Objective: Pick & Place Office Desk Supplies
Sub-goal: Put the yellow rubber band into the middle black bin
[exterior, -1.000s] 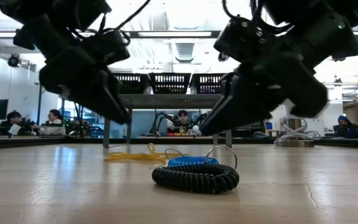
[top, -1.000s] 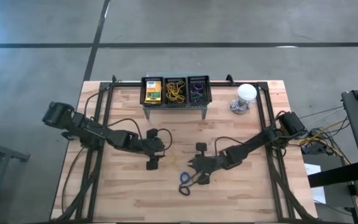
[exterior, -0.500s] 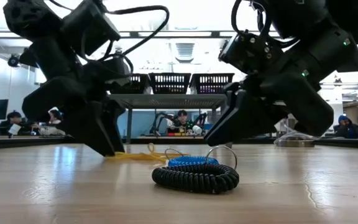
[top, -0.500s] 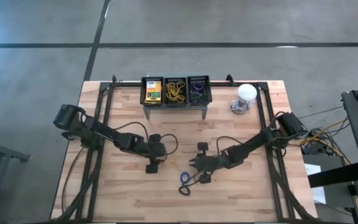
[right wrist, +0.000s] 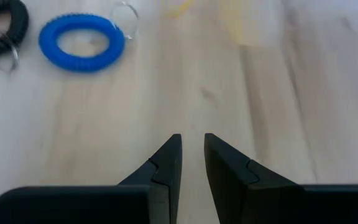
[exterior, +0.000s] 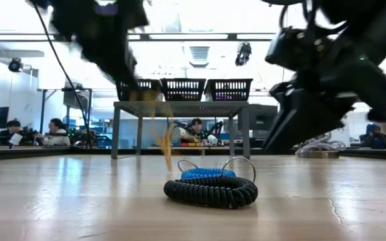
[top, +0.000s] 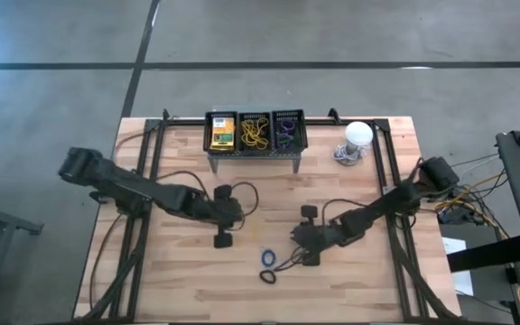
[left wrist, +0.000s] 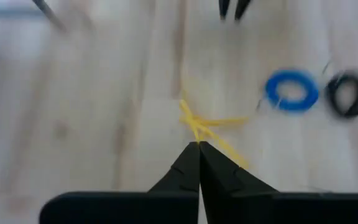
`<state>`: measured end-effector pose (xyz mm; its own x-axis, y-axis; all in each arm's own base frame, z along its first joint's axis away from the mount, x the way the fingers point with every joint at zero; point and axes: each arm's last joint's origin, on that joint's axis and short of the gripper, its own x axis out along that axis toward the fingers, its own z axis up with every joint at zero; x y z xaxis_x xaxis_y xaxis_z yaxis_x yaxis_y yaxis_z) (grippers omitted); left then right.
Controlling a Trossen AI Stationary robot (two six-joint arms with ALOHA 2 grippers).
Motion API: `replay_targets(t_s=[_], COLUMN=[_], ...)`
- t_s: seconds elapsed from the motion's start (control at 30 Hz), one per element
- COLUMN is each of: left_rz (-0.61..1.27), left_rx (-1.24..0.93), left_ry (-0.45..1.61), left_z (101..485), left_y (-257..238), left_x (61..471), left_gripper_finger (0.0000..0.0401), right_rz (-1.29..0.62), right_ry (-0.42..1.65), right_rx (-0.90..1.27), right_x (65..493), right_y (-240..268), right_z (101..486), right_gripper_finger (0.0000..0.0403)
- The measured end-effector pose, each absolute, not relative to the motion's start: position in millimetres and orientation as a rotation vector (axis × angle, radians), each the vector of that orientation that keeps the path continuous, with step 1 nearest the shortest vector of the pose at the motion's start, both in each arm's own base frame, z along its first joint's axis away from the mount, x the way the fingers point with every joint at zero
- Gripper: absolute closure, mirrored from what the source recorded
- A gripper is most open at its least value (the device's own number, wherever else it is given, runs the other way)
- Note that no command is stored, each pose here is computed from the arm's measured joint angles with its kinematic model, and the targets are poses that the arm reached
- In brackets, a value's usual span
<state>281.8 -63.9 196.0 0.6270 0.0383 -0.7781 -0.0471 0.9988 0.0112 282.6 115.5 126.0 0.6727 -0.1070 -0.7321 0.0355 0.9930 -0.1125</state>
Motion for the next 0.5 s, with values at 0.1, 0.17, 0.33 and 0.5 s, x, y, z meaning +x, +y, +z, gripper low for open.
replay_targets(t_s=[0.1, 0.17, 0.33, 0.5], left_rz=[0.102, 0.132, 0.206, 0.355], left_rx=[-0.027, -0.037, 0.083, 0.212], left_ry=[0.769, 0.635, 0.480, 0.443], left_z=[258.3, 304.4, 368.4, 391.5], left_y=[-63.2, -56.8, -21.1, 31.0], left_x=[287.0, 289.9, 301.6, 304.5], left_gripper_finger=[0.0399, 0.0400, 0.0400, 0.0401], right_rz=[-0.143, -0.193, -0.253, -0.255], right_ry=[0.817, 0.782, 0.726, 0.683], right_rx=[-0.137, -0.156, -0.158, -0.113], right_x=[268.5, 260.3, 245.5, 241.4], right_y=[117.9, 118.1, 112.8, 110.4], right_z=[130.5, 132.9, 139.9, 149.3], right_gripper_finger=[0.0339, 0.0339, 0.0339, 0.0339])
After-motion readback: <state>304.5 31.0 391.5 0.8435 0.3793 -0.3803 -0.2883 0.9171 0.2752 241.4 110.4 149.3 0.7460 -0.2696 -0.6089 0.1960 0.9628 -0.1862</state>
